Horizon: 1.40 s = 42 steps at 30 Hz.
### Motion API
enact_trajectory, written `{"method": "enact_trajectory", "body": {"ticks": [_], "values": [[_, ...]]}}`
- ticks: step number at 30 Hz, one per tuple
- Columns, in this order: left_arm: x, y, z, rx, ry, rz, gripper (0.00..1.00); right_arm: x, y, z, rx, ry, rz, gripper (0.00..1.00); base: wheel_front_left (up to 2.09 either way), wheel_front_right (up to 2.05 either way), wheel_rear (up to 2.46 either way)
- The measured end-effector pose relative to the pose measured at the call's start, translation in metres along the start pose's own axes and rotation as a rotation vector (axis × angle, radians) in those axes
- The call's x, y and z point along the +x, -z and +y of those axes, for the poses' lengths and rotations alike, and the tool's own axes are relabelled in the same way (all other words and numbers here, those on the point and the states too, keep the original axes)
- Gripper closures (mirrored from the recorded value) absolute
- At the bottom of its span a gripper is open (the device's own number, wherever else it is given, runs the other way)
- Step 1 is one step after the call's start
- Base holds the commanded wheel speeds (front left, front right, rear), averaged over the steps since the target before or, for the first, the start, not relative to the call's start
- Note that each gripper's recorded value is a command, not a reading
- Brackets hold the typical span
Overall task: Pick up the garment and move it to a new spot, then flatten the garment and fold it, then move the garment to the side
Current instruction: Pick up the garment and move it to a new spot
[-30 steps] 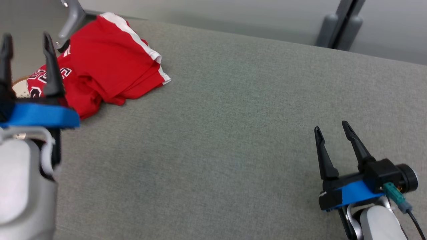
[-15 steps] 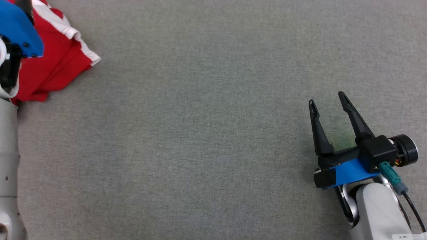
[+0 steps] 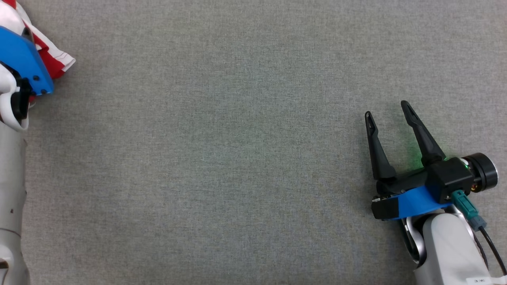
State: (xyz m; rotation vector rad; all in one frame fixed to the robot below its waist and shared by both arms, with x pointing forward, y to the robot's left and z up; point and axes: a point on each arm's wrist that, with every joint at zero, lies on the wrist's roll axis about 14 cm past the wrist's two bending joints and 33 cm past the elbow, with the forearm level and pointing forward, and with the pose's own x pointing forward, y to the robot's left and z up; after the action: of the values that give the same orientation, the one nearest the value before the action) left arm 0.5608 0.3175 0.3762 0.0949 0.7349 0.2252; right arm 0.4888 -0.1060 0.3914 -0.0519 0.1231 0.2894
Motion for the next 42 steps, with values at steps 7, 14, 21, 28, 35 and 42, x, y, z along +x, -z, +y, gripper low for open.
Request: {"method": "enact_trajectory", "body": {"ticks": [7,14,21,28,35,42], "values": [[0.005,0.023,0.006,0.002,-0.029,0.078,0.00,0.001,0.003,0.002,0.001,-0.007,0.005,0.00,0.00,0.00,0.00],[0.011,0.033,-0.001,-0.008,-0.014,0.100,0.55,0.001,0.005,0.004,0.004,-0.013,0.007,0.00,0.00,0.00,0.00],[0.010,0.029,-0.001,0.029,-0.013,0.072,1.00,0.000,0.003,0.001,0.000,-0.004,0.006,0.00,0.00,0.00,0.00],[-0.012,-0.025,0.025,0.091,-0.049,-0.075,1.00,-0.003,-0.014,0.003,0.014,-0.004,-0.026,0.00,0.00,0.00,0.00],[-0.055,-0.093,0.032,0.144,-0.024,-0.257,1.00,-0.012,-0.042,0.006,0.033,-0.003,-0.083,0.00,0.00,0.00,0.00],[-0.109,-0.153,0.018,0.191,0.039,-0.435,1.00,-0.039,-0.065,-0.006,0.049,0.046,-0.121,0.00,0.00,0.00,0.00]]}}
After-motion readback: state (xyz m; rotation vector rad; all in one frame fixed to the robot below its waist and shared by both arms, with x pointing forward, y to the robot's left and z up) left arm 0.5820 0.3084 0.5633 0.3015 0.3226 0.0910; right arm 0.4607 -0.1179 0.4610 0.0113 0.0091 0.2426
